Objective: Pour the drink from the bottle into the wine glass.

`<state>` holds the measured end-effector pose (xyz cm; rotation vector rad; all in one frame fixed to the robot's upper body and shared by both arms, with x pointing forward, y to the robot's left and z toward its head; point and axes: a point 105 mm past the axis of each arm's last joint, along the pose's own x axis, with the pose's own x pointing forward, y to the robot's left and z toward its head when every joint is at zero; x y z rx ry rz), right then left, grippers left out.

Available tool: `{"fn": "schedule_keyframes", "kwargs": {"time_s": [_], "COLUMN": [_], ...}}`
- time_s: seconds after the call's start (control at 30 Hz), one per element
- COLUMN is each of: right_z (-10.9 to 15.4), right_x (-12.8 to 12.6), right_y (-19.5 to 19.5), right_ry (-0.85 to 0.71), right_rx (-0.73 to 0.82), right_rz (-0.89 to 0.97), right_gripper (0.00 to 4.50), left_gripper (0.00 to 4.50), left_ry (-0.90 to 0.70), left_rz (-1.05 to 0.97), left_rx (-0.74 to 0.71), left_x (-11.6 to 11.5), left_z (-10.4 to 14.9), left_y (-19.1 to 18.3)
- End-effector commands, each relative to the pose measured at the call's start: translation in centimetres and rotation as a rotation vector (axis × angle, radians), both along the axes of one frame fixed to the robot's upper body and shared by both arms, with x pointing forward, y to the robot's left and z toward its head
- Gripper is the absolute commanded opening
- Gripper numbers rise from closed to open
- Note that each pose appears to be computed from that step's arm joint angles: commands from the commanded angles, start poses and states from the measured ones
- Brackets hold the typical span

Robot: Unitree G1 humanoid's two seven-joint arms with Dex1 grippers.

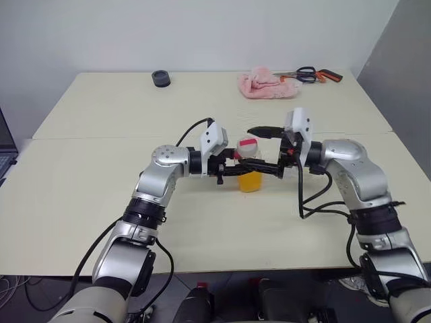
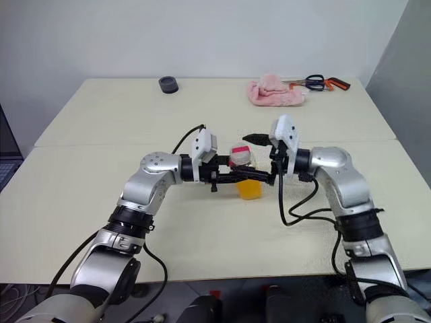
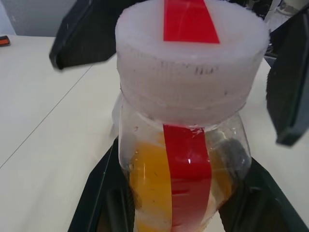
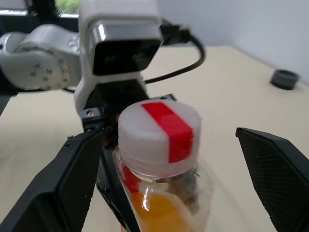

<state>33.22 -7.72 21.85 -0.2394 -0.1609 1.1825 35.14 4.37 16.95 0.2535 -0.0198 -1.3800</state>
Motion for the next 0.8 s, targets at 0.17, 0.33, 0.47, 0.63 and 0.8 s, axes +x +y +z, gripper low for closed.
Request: {"fn": "schedule_keyframes", "kwargs": {"time_s": [0.17, 0.33, 0.47, 0.63, 0.8], "right_z": [2.3, 2.0, 1.5, 0.5, 0.4], "right_x": [-2.7, -3.1, -3.6, -4.2, -4.0], "right_y": [0.0, 1.7, 2.5, 3.1, 3.4], "right_ry": [-0.146, -0.219, -0.206, -0.160, -0.144], "right_rx": [0.078, 0.106, 0.112, 0.089, 0.105], "right_rz": [-0.242, -0.448, -0.495, -0.493, -0.524], "right_gripper": [4.50, 4.50, 4.50, 4.50, 4.50], "left_gripper": [1.73, 1.73, 1.73, 1.73, 1.73], "left_ry": [-0.069, -0.066, -0.065, -0.063, -0.061], "left_rz": [0.001, 0.008, 0.006, 0.006, 0.010], "left_rx": [-0.003, 0.014, 0.021, 0.025, 0.029], "left_x": [0.2, 0.4, 0.5, 0.6, 0.7], "left_z": [1.7, 1.5, 1.4, 1.4, 1.4], "left_y": [-0.4, -0.4, -0.4, -0.3, -0.2]}}
